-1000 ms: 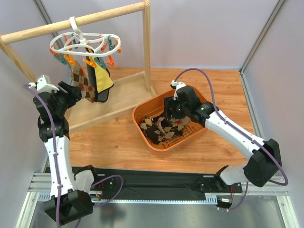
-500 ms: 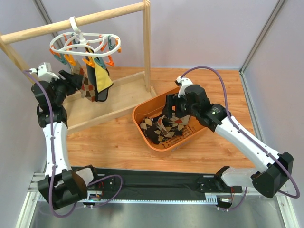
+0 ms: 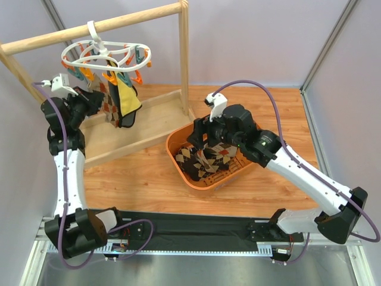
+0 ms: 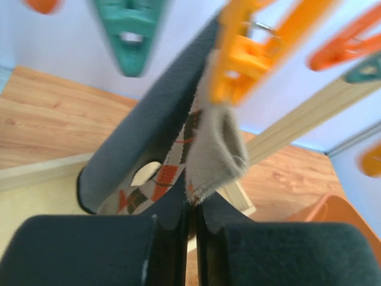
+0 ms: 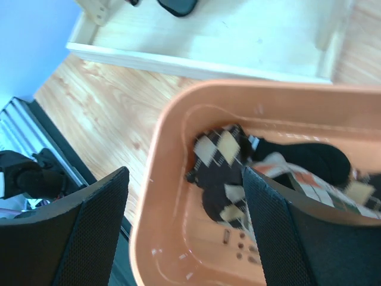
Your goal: Remove the socks clipped to the hanger
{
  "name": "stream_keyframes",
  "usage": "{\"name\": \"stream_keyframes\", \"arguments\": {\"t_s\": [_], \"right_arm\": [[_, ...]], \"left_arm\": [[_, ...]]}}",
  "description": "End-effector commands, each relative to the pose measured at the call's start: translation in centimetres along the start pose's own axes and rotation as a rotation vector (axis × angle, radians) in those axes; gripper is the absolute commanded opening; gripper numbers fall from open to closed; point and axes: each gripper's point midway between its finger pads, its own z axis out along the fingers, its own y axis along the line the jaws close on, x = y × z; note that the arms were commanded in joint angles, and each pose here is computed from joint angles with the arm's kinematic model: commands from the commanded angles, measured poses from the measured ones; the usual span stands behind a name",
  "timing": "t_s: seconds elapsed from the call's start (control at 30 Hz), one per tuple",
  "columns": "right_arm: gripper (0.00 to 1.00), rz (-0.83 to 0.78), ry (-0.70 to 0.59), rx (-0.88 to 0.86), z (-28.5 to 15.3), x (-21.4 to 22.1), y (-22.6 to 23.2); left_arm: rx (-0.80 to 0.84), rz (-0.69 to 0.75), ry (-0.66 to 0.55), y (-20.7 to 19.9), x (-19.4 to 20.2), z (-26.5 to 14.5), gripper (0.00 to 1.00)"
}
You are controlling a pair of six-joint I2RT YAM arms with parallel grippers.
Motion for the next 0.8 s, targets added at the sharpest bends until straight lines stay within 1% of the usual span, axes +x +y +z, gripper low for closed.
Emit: {"name": "stream_keyframes", "arguments": {"t_s": [0.0, 0.03, 0.07, 0.13, 0.17, 0.23, 0.37, 0.47, 0.6, 0.77], "right_arm": [[0.78, -0.052, -0.118, -0.046, 1.0, -3.5, 2.2], [0.78, -0.054, -0.116, -0.048, 1.8, -3.4, 2.4], [0.77, -0.058, -0.152, -0.069, 2.1, -4.4, 3.2], [0.75, -0.067, -0.153, -0.107, 3.4, -4.5, 4.3], [0.75, -0.074, -0.184, -0.143, 3.7, -5.5, 5.3], [0.74, -0.094, -0.188, -0.211, 4.3, -6.0, 6.9], [0.73, -0.179, -0.210, -0.254, 6.8, -7.0, 9.1], [0.73, -0.237, -0.234, -0.308, 7.6, -7.7, 11.2], [0.74, -0.236, -0.200, -0.333, 10.5, -7.0, 12.2], [0.75, -0.240, -0.244, -0.303, 12.7, -7.0, 12.7]], "left_arm": [[0.127, 0.056, -0.055, -4.4, -1.8, -1.5, 0.06], [0.146, 0.049, -0.051, -5.1, -1.6, -1.7, 0.03], [0.164, 0.047, -0.060, -5.9, -1.8, -2.3, 0.00], [0.193, 0.039, -0.042, -6.9, -1.0, -2.8, 0.00], [0.204, 0.039, -0.043, -7.5, -1.0, -3.2, 0.00], [0.228, 0.019, -0.032, -8.3, -0.6, -3.6, 0.00], [0.296, -0.010, -0.018, -10.5, -0.2, -4.5, 0.00], [0.327, -0.029, -0.010, -11.7, 0.1, -4.9, 0.00], [0.362, -0.082, 0.016, -13.1, 1.1, -4.8, 0.00], [0.358, -0.132, 0.032, -13.4, 2.1, -4.6, 0.00]]}}
